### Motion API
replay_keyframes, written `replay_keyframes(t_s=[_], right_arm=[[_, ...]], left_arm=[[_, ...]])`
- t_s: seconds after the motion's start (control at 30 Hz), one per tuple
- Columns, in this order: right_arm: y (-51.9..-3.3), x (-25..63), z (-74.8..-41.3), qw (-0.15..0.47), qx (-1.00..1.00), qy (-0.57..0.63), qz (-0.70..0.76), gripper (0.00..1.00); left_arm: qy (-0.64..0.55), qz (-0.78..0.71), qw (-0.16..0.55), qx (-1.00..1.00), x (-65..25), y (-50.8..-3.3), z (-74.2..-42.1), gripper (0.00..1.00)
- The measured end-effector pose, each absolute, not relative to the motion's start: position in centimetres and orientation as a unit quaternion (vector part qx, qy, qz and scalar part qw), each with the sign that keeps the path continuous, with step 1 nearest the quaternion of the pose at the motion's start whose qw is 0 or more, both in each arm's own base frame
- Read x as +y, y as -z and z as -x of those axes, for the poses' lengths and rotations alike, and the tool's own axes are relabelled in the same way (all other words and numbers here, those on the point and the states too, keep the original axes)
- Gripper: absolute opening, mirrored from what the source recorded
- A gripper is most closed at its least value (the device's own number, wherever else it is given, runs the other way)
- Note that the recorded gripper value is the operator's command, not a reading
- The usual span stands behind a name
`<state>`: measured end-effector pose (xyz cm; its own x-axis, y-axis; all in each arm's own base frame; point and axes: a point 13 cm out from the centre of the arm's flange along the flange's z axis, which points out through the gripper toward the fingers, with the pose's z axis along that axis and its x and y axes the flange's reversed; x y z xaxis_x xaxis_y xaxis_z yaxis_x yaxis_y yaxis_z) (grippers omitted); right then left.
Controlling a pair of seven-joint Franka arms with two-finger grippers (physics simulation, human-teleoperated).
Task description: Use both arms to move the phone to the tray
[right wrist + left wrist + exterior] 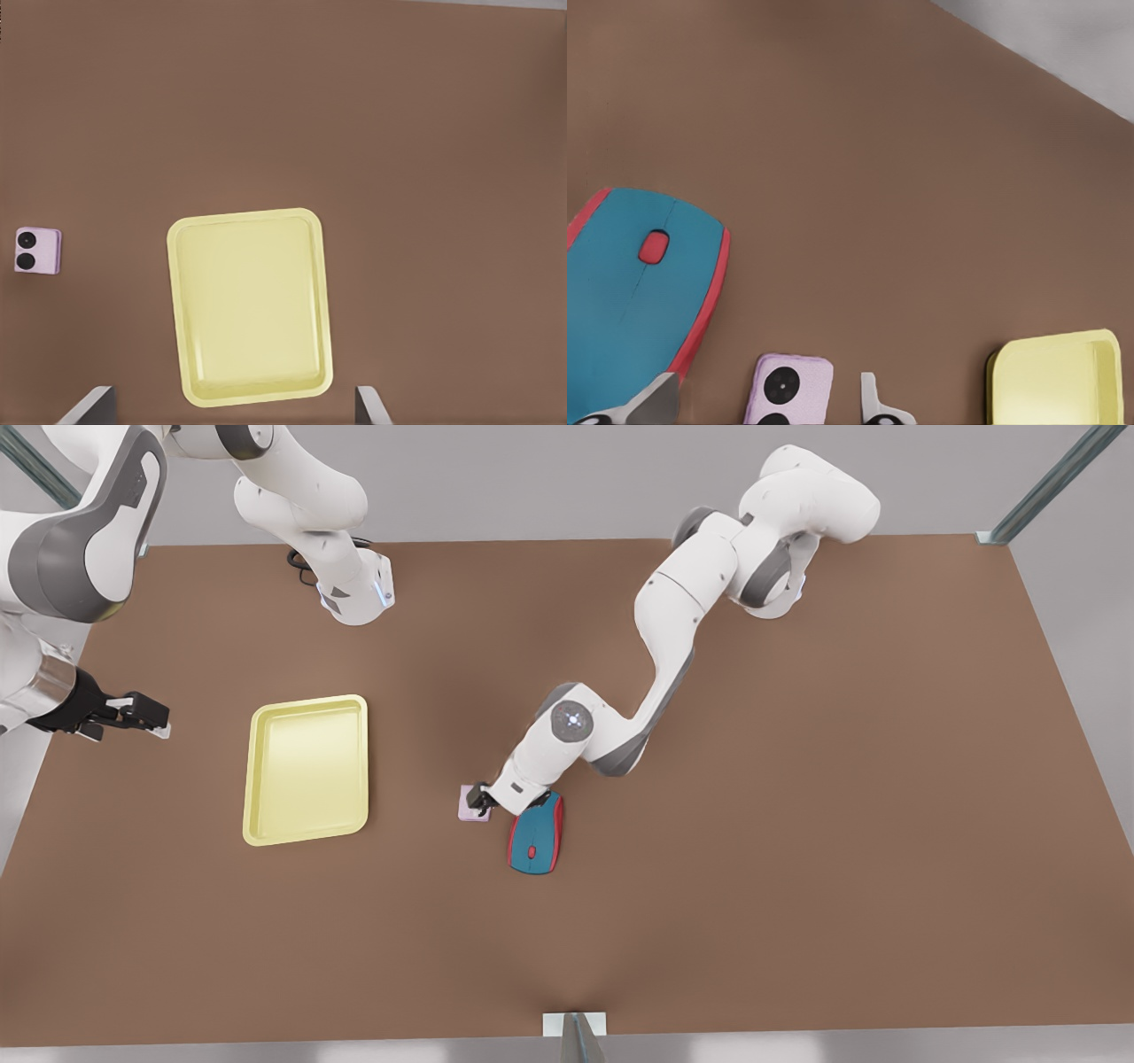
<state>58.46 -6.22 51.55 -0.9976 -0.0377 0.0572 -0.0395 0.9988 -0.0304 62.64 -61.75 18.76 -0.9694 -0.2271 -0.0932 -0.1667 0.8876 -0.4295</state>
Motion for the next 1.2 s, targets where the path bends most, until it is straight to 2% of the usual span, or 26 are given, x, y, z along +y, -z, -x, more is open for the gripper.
replay_keyframes(t_s=[0.1,0.13,0.2,0.27,0.33,0.43,0.57,0.7,0.83,0.93,1.2], right_arm=[[-50.9,-1.5,-59.0,0.031,-0.998,-0.002,-0.056,1.0],[-50.5,0.9,-59.1,0.034,-0.997,0.004,-0.074,1.0],[-48.4,7.1,-59.4,0.05,-0.992,0.005,-0.112,1.0],[-45.4,13.7,-59.0,0.073,-0.986,0.003,-0.152,1.0],[-42.0,18.9,-58.4,0.094,-0.979,-0.003,-0.179,1.0],[-35.9,24.3,-57.4,0.12,-0.975,0.0,-0.185,1.0],[-27.2,30.3,-57.4,0.127,-0.978,0.006,-0.163,1.0],[-21.8,32.4,-58.7,0.109,-0.988,0.008,-0.113,1.0],[-15.5,32.8,-56.9,0.108,-0.992,0.003,-0.067,1.0],[-13.5,33.0,-55.7,0.092,-0.995,0.009,-0.038,1.0],[-8.3,33.7,-55.7,0.04,-0.999,0.005,0.005,1.0]], left_arm=[[0.117,0.174,0.073,0.975,-42.2,-26.5,-70.9,1.0],[0.095,0.202,0.064,0.973,-35.0,-28.8,-72.7,1.0],[0.063,0.24,0.046,0.968,-23.1,-33.1,-74.0,1.0],[0.051,0.242,0.037,0.968,-15.9,-38.6,-72.7,1.0],[0.051,0.213,0.011,0.976,-11.7,-42.7,-68.7,1.0],[0.034,0.168,-0.008,0.985,-8.4,-45.7,-63.4,1.0],[0.006,0.114,-0.029,0.993,-7.4,-44.2,-62.7,1.0],[-0.005,0.074,-0.045,0.996,-6.8,-42.4,-63.1,1.0],[-0.01,0.042,-0.058,0.997,-6.4,-41.3,-63.1,1.0],[-0.011,0.022,-0.065,0.998,-6.3,-40.6,-63.1,1.0],[-0.009,-0.018,-0.078,0.997,-6.3,-39.2,-63.1,1.0]])
